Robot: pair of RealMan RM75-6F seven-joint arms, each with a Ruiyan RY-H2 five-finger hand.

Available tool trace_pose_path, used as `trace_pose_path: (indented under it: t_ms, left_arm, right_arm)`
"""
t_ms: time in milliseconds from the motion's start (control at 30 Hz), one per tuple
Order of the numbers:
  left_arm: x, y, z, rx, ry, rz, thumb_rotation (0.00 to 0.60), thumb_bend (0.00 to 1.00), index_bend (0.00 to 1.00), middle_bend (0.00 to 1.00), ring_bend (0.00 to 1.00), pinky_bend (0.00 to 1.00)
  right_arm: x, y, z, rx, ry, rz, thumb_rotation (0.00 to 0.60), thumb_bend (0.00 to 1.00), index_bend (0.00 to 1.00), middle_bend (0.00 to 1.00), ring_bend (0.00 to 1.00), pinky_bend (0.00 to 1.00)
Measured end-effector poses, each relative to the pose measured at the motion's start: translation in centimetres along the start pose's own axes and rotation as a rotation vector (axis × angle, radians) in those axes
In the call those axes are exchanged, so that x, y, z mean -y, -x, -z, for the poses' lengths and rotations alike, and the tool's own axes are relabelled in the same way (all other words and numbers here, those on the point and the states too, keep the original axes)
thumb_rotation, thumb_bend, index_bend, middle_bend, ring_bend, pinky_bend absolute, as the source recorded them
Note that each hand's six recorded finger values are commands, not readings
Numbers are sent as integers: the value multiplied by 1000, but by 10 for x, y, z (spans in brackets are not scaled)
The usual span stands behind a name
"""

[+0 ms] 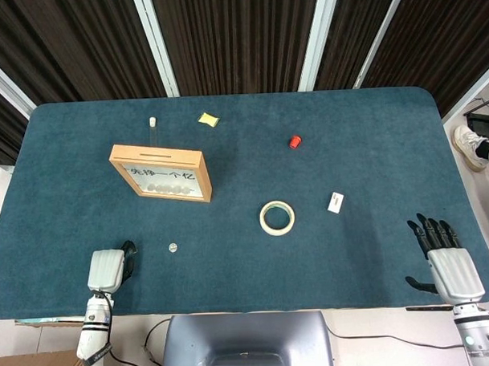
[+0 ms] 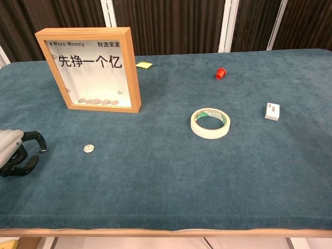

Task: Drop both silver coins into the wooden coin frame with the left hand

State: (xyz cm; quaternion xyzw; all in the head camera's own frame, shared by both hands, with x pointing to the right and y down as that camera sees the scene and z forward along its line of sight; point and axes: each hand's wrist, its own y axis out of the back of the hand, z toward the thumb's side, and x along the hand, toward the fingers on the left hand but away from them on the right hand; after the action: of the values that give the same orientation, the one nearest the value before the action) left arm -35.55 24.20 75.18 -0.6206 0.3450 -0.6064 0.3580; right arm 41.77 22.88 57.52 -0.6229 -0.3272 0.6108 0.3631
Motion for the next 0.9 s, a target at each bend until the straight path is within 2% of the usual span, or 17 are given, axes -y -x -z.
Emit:
trace_pose_path:
  t_ms: [267, 900]
  left_arm:
    - [2, -4, 2, -14, 4, -5, 600, 388, 511, 1000, 1000, 1000]
    - [-3, -8, 4, -22, 26, -41, 600, 390, 534, 1000, 1000, 1000]
  right_arm:
    - [0, 0, 1, 4, -1, 0, 600, 177, 0, 0, 0, 0]
    - [0, -1, 1, 5, -3, -2, 600, 177, 0, 0, 0, 0]
